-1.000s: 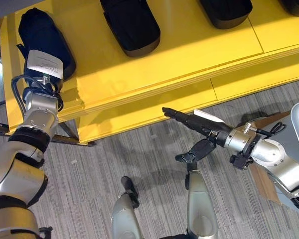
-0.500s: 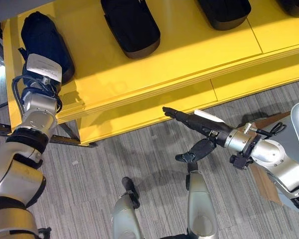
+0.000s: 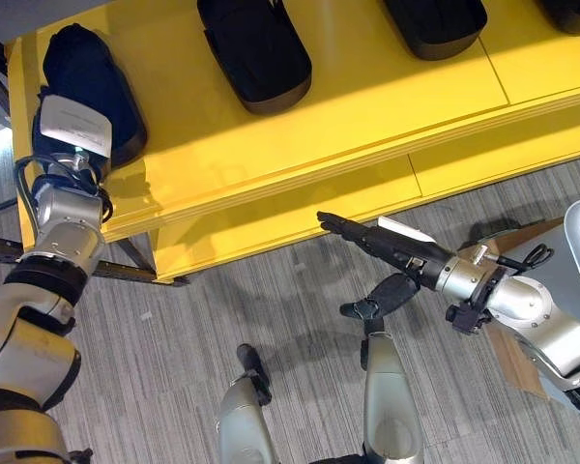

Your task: Move parts from the plastic box to the shelf.

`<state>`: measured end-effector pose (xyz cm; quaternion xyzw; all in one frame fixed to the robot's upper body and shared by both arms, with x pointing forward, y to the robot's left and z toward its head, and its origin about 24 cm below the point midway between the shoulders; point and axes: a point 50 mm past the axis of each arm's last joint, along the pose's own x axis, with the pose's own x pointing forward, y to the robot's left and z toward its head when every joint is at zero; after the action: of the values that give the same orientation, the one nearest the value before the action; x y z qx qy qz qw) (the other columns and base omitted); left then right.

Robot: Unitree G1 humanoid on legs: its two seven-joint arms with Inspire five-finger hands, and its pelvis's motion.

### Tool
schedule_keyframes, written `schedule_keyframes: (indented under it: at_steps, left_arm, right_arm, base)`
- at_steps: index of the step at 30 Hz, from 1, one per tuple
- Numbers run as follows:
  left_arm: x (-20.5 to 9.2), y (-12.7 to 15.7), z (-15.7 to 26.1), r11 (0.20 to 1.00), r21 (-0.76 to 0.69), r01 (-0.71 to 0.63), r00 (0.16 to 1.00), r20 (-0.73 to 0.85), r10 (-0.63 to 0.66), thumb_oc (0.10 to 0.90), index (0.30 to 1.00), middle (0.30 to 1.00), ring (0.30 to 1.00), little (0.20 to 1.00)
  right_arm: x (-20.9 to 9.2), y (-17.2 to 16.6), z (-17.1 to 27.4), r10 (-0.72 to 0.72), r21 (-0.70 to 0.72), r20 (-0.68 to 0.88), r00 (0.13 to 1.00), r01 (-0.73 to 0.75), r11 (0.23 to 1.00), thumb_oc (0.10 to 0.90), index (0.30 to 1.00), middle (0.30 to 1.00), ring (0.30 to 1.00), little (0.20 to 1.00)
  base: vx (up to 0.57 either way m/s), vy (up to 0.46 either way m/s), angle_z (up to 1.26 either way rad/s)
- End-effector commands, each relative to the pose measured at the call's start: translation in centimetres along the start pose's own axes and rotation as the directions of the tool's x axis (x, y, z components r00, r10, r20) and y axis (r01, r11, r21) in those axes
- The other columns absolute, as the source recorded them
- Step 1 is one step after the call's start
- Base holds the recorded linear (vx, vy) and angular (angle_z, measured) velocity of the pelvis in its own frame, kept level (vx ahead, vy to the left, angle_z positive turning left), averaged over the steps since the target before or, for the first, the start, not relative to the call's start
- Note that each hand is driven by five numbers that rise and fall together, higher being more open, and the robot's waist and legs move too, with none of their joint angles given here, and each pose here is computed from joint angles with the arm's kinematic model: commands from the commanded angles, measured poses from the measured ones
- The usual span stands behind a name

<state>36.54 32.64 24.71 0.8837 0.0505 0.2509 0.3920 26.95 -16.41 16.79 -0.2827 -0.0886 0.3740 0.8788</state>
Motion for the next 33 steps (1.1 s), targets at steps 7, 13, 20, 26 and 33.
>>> schedule_keyframes:
  at_steps: [7,13,20,26,33]
  left_arm:
    - [0.6,3.9,-8.0,0.923,-0.080,-0.375,0.855,-0.415,0.312,0.900,1.000,1.000,1.000,1.000]
    - [0.5,4.4,-8.7,0.886,-0.102,-0.452,0.800,-0.485,0.353,0.900,1.000,1.000,1.000,1.000]
    - [-0.1,2.8,-7.9,0.837,-0.249,-0.488,0.805,-0.500,0.320,0.900,1.000,1.000,1.000,1.000]
    - [-2.9,0.4,-4.8,0.664,-0.533,-0.525,0.848,-0.398,0.351,0.900,1.000,1.000,1.000,1.000]
    - [-10.6,2.0,1.4,0.299,-0.946,-0.126,0.914,0.007,0.406,0.900,1.000,1.000,1.000,1.000]
  right_arm:
    - [-0.6,-0.8,3.8,-0.045,-0.035,0.238,0.970,0.055,0.998,0.900,1.000,1.000,1.000,1.000]
    - [-0.7,-0.7,3.4,-0.047,-0.024,0.244,0.969,0.054,0.998,0.900,1.000,1.000,1.000,1.000]
    - [-1.3,-0.2,3.0,-0.071,-0.010,0.261,0.963,0.076,0.997,0.900,1.000,1.000,1.000,1.000]
    - [-2.8,0.9,2.2,-0.134,0.022,0.268,0.954,0.133,0.991,0.900,1.000,1.000,1.000,1.000]
    - [-5.3,2.4,1.5,-0.260,0.131,0.271,0.927,0.232,0.964,0.900,1.000,1.000,1.000,1.000]
  base:
    - [0.00,-0.016,0.00]
    - [0.00,-0.020,0.01]
    - [-0.01,-0.052,0.01]
    - [0.00,-0.074,-0.01]
    - [0.00,-0.104,0.05]
